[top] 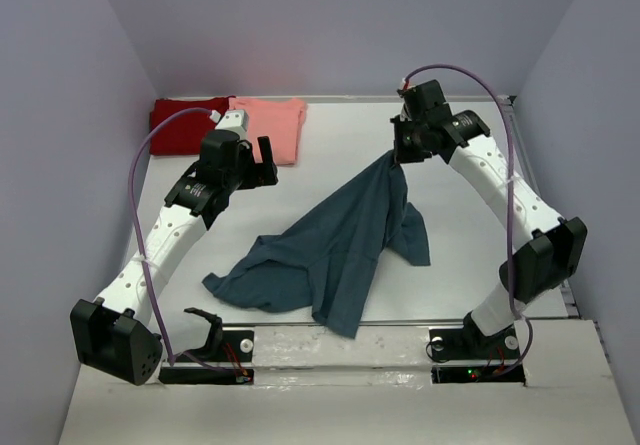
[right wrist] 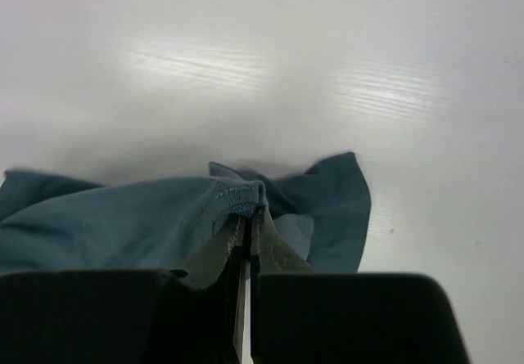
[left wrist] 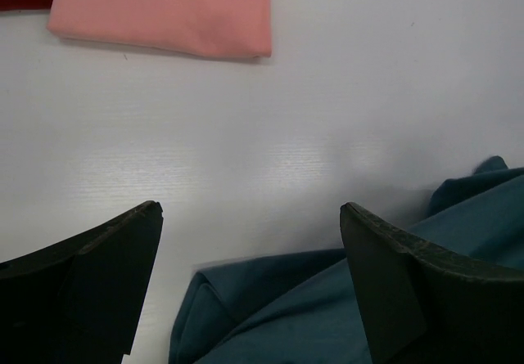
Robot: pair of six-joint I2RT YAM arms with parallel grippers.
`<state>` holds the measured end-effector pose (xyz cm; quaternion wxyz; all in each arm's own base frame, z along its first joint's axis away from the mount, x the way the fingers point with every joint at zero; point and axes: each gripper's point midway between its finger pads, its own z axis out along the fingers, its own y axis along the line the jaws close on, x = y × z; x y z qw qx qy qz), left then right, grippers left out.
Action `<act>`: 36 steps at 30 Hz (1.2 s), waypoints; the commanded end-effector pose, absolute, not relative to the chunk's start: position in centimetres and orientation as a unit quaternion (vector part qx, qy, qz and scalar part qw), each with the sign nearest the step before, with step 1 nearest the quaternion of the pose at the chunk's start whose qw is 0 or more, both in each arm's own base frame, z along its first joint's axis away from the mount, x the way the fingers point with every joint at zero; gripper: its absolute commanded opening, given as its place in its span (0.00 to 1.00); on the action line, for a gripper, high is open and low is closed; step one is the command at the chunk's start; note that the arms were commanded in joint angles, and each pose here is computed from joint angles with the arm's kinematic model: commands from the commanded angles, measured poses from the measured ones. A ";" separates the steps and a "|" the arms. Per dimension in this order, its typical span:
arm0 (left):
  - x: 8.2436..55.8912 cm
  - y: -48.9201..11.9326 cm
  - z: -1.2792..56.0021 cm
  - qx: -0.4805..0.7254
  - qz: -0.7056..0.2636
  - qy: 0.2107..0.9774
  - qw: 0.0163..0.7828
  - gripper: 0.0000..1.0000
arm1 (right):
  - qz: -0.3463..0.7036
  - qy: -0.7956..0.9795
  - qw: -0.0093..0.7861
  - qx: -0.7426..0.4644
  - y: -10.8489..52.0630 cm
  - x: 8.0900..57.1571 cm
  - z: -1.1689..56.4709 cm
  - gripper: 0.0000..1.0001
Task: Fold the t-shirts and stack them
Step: Move the tshirt to the center of the board
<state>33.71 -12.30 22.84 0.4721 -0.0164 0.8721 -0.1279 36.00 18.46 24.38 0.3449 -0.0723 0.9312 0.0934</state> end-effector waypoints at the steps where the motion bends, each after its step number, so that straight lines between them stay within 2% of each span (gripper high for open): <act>1: 33.7 -12.1 24.0 -0.012 -0.130 0.862 0.489 0.99 | 0.049 0.923 0.382 -0.005 14.1 41.5 24.3 0.00; 5: 33.7 -12.1 24.1 -0.013 -0.129 0.862 0.490 0.99 | 0.014 0.928 0.373 0.022 12.2 45.3 21.8 0.00; 6: 33.7 -12.1 24.1 -0.013 -0.129 0.862 0.490 0.99 | 0.007 0.933 0.359 0.034 11.3 47.2 19.7 0.00; 8: 33.7 -12.1 24.1 -0.012 -0.128 0.862 0.490 0.99 | 0.002 0.926 0.375 0.035 11.3 48.4 20.1 0.00; 9: 33.7 -12.1 24.0 -0.012 -0.128 0.862 0.490 0.99 | -0.037 0.915 0.395 0.069 9.5 49.8 19.7 0.00; 11: 33.7 -12.1 24.0 -0.013 -0.128 0.863 0.489 0.99 | -0.033 0.910 0.407 0.070 9.3 50.7 19.4 0.00; 12: 33.7 -12.1 24.0 -0.013 -0.129 0.862 0.490 0.99 | -0.019 0.912 0.406 0.064 9.3 51.0 19.3 0.03; 14: 33.6 -12.0 24.0 -0.014 -0.127 0.862 0.490 0.99 | 0.020 0.921 0.387 0.045 10.9 50.5 18.9 0.16; 15: 33.6 -12.0 24.1 -0.013 -0.128 0.862 0.490 0.99 | 0.035 0.924 0.377 0.042 11.4 49.8 18.7 0.33; 16: 33.7 -12.0 24.0 -0.013 -0.128 0.862 0.490 0.99 | 0.053 0.926 0.372 0.043 11.9 49.1 18.7 0.44; 17: 33.7 -12.0 24.1 -0.013 -0.127 0.862 0.490 0.99 | 0.075 0.920 0.384 0.042 12.2 47.9 20.7 0.50; 18: 33.7 -12.0 24.0 -0.013 -0.127 0.862 0.490 0.99 | 0.078 0.923 0.373 0.048 12.0 46.5 19.7 0.58; 19: 33.6 -12.1 24.0 -0.012 -0.128 0.862 0.490 0.99 | 0.101 0.908 0.404 0.043 12.1 44.9 23.1 0.70; 20: 33.7 -12.1 24.1 -0.012 -0.129 0.862 0.490 0.99 | 0.104 0.916 0.386 0.037 12.3 44.3 21.2 0.80; 21: 33.6 -12.2 24.0 -0.011 -0.130 0.863 0.488 0.99 | 0.115 0.909 0.400 0.038 11.9 41.8 22.7 1.00; 24: 33.6 -12.4 23.9 -0.008 -0.136 0.863 0.486 0.99 | 0.185 0.882 0.433 0.011 12.9 36.8 27.0 1.00; 27: 33.6 -12.5 23.9 -0.006 -0.139 0.864 0.485 0.99 | 0.262 0.887 0.380 0.009 14.8 30.8 24.6 0.94; 31: 33.6 -12.5 23.8 -0.005 -0.139 0.864 0.484 0.99 | 0.321 0.891 0.321 0.022 16.7 25.4 20.4 0.92; 35: 33.6 -12.7 23.5 -0.004 -0.140 0.866 0.480 0.99 | 0.370 0.879 0.295 0.052 17.6 22.4 17.6 0.91; 36: 33.7 -12.7 23.5 -0.004 -0.140 0.866 0.479 0.99 | 0.366 0.888 0.269 0.067 17.5 21.2 15.0 0.91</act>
